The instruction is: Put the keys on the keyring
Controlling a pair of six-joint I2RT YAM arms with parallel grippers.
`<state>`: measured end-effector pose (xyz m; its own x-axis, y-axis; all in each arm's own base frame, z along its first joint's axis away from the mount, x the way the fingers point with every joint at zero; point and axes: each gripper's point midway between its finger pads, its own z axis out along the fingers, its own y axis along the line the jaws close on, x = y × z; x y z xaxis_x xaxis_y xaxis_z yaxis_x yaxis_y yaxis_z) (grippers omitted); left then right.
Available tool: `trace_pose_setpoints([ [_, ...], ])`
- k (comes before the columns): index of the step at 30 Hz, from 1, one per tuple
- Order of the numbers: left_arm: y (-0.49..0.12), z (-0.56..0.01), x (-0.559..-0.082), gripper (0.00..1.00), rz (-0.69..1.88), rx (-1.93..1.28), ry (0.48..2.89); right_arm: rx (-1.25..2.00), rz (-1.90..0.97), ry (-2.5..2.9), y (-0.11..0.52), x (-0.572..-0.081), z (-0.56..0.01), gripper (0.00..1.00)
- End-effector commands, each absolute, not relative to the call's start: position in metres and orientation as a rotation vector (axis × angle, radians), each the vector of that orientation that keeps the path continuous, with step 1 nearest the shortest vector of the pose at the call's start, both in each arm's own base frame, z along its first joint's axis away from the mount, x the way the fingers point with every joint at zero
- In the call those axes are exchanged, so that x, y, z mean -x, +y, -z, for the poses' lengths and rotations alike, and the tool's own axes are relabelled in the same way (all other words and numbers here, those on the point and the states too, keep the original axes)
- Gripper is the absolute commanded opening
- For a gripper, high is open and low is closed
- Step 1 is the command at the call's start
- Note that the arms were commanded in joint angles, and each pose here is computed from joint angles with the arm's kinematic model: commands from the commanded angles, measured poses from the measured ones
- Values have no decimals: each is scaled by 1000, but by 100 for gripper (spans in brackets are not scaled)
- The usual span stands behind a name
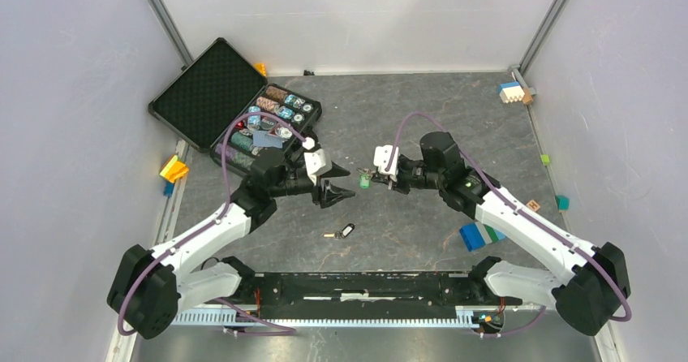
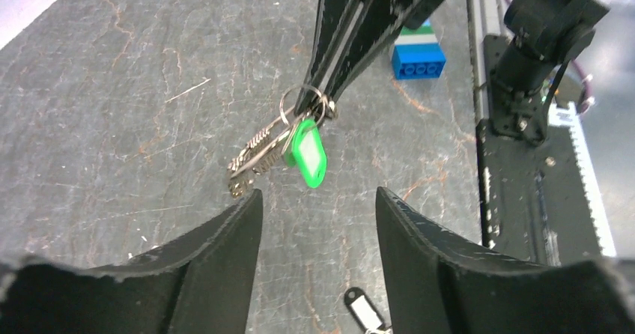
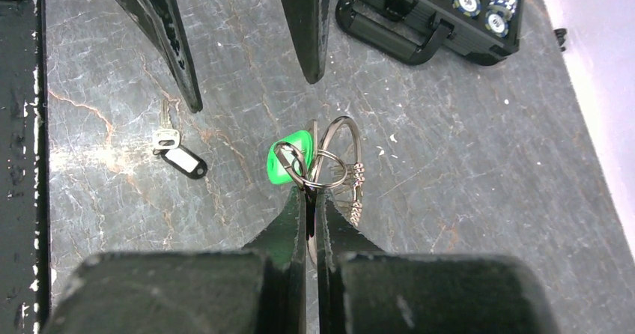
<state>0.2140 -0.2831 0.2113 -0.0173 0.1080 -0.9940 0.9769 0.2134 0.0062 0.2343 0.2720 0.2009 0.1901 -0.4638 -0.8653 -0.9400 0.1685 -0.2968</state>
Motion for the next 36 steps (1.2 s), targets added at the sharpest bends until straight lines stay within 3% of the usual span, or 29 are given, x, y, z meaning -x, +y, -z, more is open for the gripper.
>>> trace_pose_setpoints([
  [1,-285,-209,-215,66,919,-1264,1277,1436,-546,1337,271,-235,-224,0],
  [16,-319,-207,-222,70,1067,-1245,1264,1407,-620,1320,281,-232,-232,0],
  [23,-328,-219,-224,65,1149,-1162,1255,1404,-632,1321,281,-231,-231,0],
  [25,-330,-222,-223,58,1179,-1145,1261,1403,-631,1321,282,-231,-231,0],
  [31,-329,-224,-225,20,1181,-1120,1272,1399,-615,1332,279,-232,-227,0],
  [36,-321,-227,-224,5,1106,-1136,1274,1401,-578,1343,274,-235,-223,0],
])
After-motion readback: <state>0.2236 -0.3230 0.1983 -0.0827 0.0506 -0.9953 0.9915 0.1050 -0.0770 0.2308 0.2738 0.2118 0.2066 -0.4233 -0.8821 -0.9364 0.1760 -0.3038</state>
